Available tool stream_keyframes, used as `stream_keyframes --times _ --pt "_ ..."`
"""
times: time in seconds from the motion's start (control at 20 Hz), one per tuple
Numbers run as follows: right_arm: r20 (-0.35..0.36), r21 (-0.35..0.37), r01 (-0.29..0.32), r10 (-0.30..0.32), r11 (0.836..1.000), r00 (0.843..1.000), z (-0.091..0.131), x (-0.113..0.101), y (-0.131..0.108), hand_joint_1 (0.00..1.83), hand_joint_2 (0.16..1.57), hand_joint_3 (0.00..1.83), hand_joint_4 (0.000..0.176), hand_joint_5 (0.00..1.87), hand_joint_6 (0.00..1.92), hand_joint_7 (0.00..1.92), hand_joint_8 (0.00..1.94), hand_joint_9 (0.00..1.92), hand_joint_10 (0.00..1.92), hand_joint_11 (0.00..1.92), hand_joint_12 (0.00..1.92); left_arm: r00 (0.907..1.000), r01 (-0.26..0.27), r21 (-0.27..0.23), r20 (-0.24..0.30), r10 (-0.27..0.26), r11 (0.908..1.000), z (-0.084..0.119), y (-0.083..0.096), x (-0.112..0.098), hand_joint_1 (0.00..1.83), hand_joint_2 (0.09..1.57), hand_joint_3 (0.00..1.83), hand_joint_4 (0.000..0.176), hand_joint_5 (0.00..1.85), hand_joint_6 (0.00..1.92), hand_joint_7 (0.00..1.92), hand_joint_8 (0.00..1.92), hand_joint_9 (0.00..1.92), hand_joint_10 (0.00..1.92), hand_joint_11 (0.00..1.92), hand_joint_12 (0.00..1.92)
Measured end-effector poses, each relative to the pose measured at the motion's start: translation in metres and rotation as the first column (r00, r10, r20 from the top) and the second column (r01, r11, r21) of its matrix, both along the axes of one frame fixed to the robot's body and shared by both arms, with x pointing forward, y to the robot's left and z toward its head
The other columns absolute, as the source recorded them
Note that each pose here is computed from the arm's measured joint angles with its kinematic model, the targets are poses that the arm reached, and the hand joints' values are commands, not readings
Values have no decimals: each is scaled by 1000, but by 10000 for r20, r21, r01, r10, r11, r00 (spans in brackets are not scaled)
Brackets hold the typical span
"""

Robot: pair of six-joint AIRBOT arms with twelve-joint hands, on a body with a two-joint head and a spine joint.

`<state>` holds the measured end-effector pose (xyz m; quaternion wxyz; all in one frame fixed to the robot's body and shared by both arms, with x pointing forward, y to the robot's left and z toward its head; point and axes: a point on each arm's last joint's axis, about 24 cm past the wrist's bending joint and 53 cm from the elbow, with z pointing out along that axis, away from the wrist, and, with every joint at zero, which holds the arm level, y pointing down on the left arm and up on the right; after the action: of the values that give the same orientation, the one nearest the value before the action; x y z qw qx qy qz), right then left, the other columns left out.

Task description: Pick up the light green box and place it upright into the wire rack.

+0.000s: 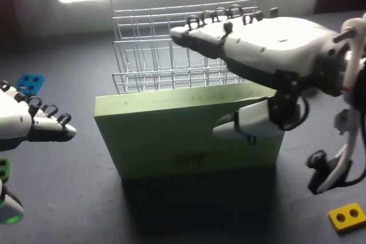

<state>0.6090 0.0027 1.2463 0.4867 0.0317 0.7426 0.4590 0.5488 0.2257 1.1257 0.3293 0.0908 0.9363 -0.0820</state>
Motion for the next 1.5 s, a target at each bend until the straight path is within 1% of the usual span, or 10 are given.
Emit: stream_keyframes --times 0.15,0.3,0.45,0.6,0.8,1.25,1.3,1.4,1.45,1.5 --pt "-553 45 -152 154 9999 9984 -14 1 10 1112 980 0 0 0 0 0 0 0 0 0 0 10000 -2 -20 -34 2 10000 -1 0 -1 631 1148 7 0 27 4 73 2 118 1 0 638" --pt "-996 -82 5 -13 10000 9950 -27 9 12 1103 947 0 0 0 0 0 0 0 0 0 0 10000 -29 20 -34 29 10000 -2 2 0 667 1148 2 0 37 4 78 2 116 3 0 649" --pt "-1009 -217 11 -33 9998 9949 -33 10 15 1122 945 0 0 0 0 0 0 0 0 0 0 9999 -42 116 -167 44 9999 -6 4 -2 667 1152 2 0 39 3 79 0 117 2 0 675" --pt "-1104 -232 -139 112 9996 9938 -38 10 21 1130 951 0 0 0 0 0 0 0 0 0 0 9998 -43 118 -170 45 9999 -6 4 -2 700 1143 0 0 38 2 63 3 117 4 0 628" --pt "-1305 -163 62 -83 9998 9914 -41 18 17 1178 945 0 0 0 0 0 0 0 0 0 0 9998 -63 142 -162 66 9999 -6 5 -2 683 1145 0 0 49 3 81 4 117 4 0 598" --pt "-1213 -335 -246 204 9991 9924 -43 14 22 1136 965 0 0 0 0 0 0 0 0 0 0 9997 -188 68 -137 189 9998 -5 8 2 647 1163 4 0 45 0 68 1 93 2 0 549" --pt "-1271 -377 -246 196 9990 9917 -47 13 21 1145 986 7 0 45 19 65 24 73 30 12 6 9998 -185 70 -121 185 9998 -5 8 2 649 1170 5 0 39 0 67 0 93 2 0 536" --pt "-1330 -409 -248 192 9989 9909 -50 13 21 1145 994 5 0 62 15 93 9 98 30 2 35 9997 -188 74 -132 189 9998 -5 8 2 650 1172 5 0 38 0 67 0 93 1 0 532" --pt "-1295 -423 -259 202 9988 9914 -49 13 21 1126 1044 4 0 369 105 475 38 395 199 0 879 9997 -186 74 -127 187 9998 -5 8 2 641 1173 5 0 40 1 71 1 100 4 0 538" --pt "-1290 -425 -255 199 9988 9914 -49 13 21 1328 1085 7 0 857 721 975 616 786 1094 361 1550 9998 -171 80 -119 172 9998 -5 8 2 642 1180 8 0 40 1 71 1 102 4 0 540"
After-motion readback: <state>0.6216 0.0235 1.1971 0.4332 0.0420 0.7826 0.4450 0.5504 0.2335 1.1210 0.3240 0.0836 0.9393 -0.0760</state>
